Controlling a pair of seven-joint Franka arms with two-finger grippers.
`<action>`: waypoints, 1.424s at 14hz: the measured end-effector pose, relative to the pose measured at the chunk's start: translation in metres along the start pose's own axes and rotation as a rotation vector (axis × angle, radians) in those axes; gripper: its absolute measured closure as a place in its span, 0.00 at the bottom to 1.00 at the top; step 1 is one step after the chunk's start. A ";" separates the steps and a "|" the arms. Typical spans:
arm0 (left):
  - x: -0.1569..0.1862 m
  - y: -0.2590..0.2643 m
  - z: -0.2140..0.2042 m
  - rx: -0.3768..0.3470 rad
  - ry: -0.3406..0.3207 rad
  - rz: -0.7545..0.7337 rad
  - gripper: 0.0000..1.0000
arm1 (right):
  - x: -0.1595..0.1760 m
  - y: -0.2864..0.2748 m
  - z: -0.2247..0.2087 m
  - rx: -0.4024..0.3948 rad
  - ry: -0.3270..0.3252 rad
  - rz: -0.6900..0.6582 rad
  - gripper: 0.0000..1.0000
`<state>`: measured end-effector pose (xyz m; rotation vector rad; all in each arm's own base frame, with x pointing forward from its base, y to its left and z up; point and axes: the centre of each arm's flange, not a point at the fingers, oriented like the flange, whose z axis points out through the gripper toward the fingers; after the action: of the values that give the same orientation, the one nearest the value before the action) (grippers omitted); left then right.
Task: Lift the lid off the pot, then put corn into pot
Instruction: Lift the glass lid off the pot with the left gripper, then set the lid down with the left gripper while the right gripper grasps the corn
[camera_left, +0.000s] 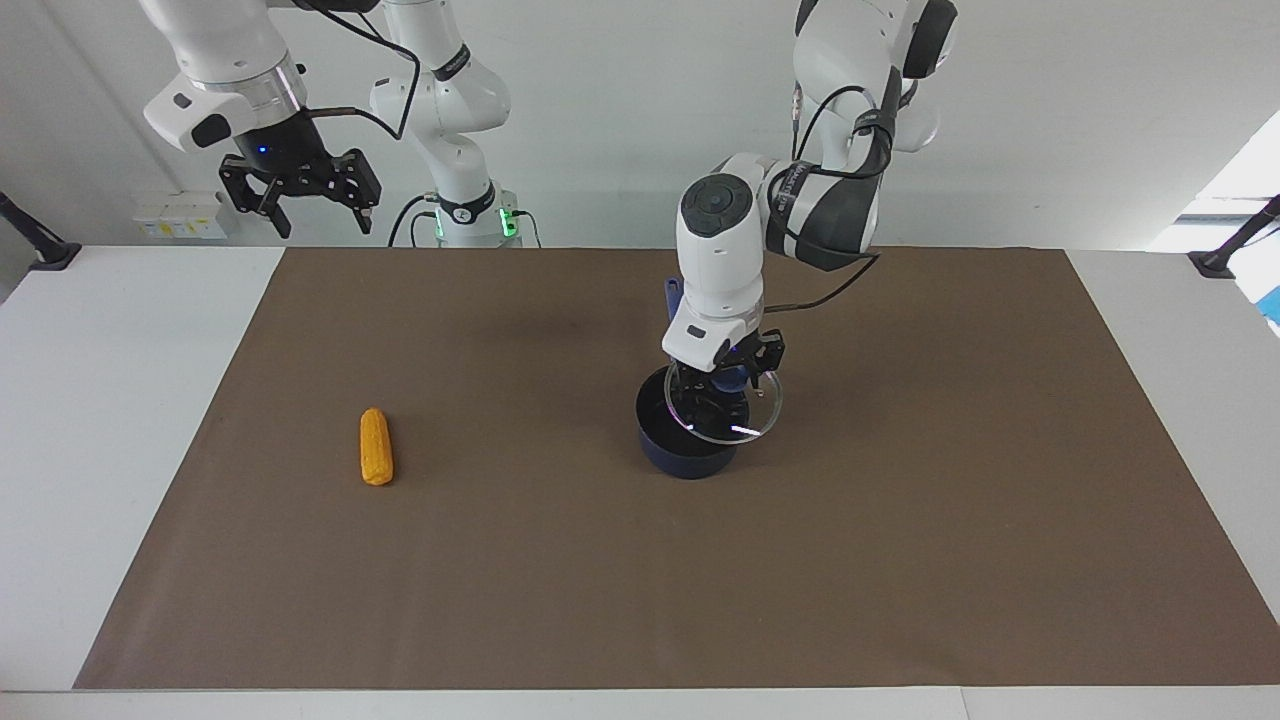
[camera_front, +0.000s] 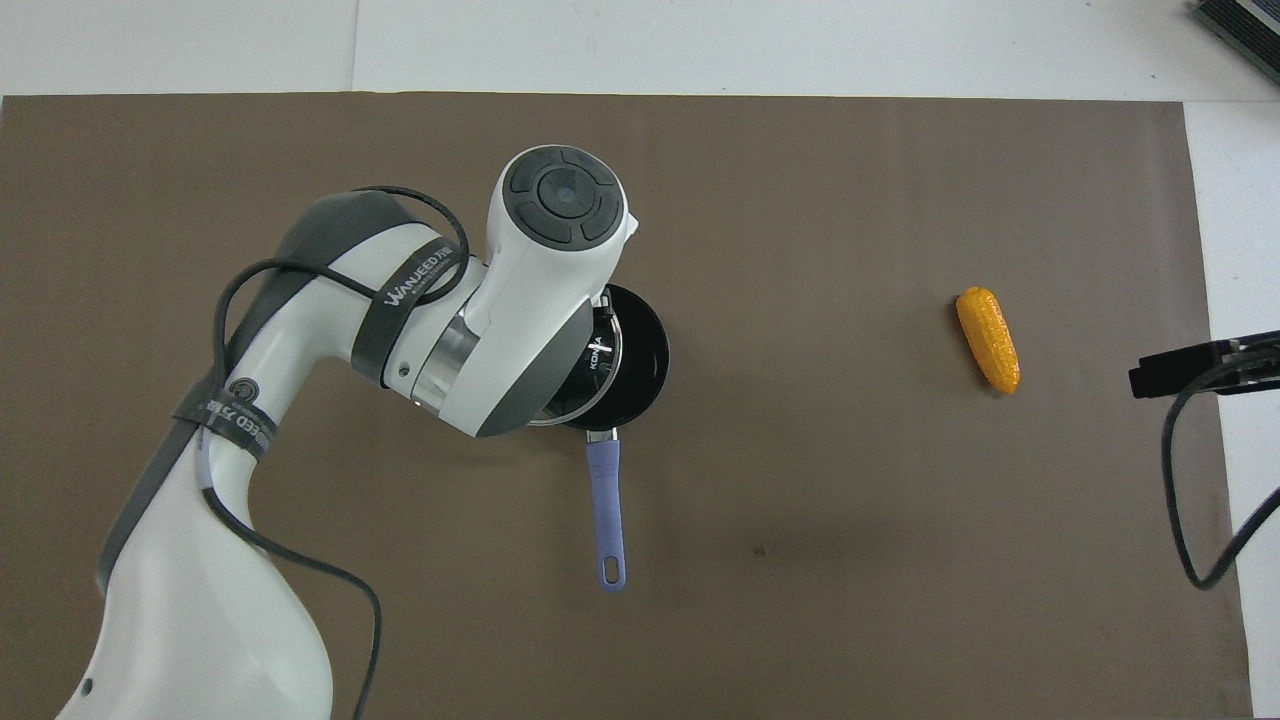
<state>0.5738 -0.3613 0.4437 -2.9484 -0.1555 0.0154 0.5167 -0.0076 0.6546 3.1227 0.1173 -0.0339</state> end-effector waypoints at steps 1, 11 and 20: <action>0.010 -0.017 0.003 0.011 -0.016 -0.029 0.39 | 0.000 0.000 0.000 0.000 0.000 0.000 0.00; 0.079 -0.174 0.054 0.035 -0.121 -0.180 0.39 | -0.001 -0.003 0.000 0.000 -0.005 -0.006 0.00; -0.003 -0.264 0.110 -0.045 -0.055 -0.112 0.39 | 0.067 -0.002 0.101 -0.024 0.110 -0.057 0.00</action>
<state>0.5412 -0.0830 0.3852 -2.9806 -0.3329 0.0791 0.5815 -0.0018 0.5516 3.0957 0.2072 0.1382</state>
